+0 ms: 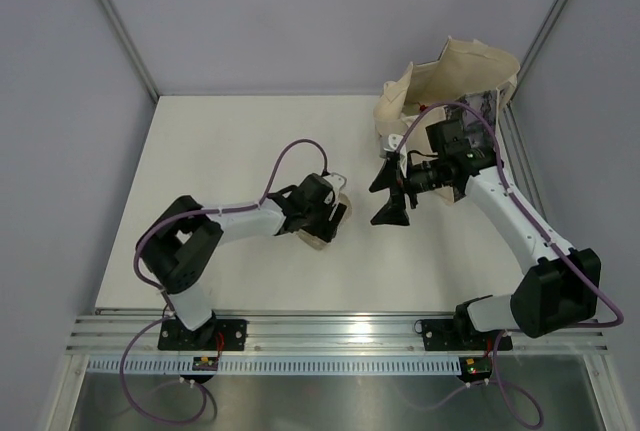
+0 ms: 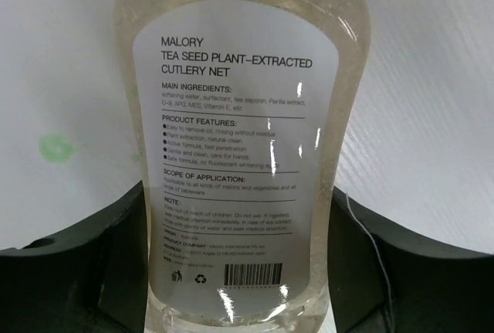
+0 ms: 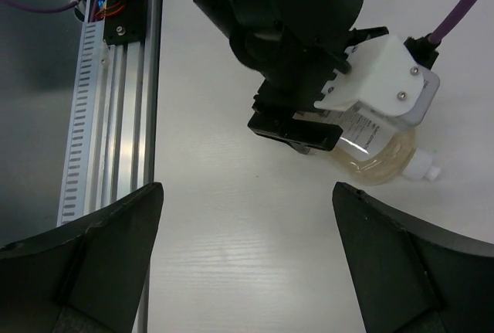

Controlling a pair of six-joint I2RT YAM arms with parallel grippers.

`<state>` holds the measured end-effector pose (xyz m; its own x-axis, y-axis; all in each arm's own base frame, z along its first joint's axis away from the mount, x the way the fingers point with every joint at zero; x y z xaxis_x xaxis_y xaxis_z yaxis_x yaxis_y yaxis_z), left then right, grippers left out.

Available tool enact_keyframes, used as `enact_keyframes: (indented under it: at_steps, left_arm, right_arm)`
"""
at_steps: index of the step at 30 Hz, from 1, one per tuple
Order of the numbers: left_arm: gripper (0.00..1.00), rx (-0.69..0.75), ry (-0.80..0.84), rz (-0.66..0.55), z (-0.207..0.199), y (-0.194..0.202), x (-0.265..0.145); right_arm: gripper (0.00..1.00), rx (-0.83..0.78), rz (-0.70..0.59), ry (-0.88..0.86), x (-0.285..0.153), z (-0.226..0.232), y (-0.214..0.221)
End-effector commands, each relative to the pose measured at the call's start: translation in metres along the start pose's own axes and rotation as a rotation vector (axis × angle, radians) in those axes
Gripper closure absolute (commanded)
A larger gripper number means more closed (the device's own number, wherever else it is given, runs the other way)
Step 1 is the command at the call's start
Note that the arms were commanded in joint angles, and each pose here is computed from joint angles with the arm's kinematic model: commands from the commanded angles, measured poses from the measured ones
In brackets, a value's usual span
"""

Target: Place the personal care products into the canvas bag

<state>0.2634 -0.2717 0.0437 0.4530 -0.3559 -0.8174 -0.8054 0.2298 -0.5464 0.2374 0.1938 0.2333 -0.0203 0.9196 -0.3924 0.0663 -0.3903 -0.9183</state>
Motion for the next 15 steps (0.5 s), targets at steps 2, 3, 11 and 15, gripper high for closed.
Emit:
enact_keyframes:
  at_steps: [2,3,11,15]
  left_arm:
    - [1.00,-0.181,0.358,0.053,-0.023,0.010,-0.036]
    - [1.00,-0.199,0.446,0.011,-0.029,0.000,-0.044]
    - [1.00,-0.216,0.851,0.078,-0.044,-0.001,-0.096]
    - [1.00,-0.201,0.952,0.145,-0.052,0.003,-0.104]
  right_arm:
    - [0.01,-0.100,-0.042,-0.108,-0.001,0.024,0.003]
    - [0.01,-0.183,-0.033,-0.166,-0.001,0.032,0.014]
    - [0.00,-0.590,0.218,-0.236,0.025,0.012,0.043]
    - [0.00,-0.775,0.288,-0.223,0.058,-0.004,0.040]
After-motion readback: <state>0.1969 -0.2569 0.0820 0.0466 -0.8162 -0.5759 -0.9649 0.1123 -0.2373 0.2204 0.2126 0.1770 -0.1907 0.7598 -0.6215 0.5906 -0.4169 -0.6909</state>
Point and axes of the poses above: each gripper's point midway between its finger pads, its own x axis out along the fingers, its own z axis along the line the jaws close on, y = z × x, the point moved 3 cm from there along -x, back along the fingers, and after that the axes turned 14 degrees about -x, right-handed, at the moved point
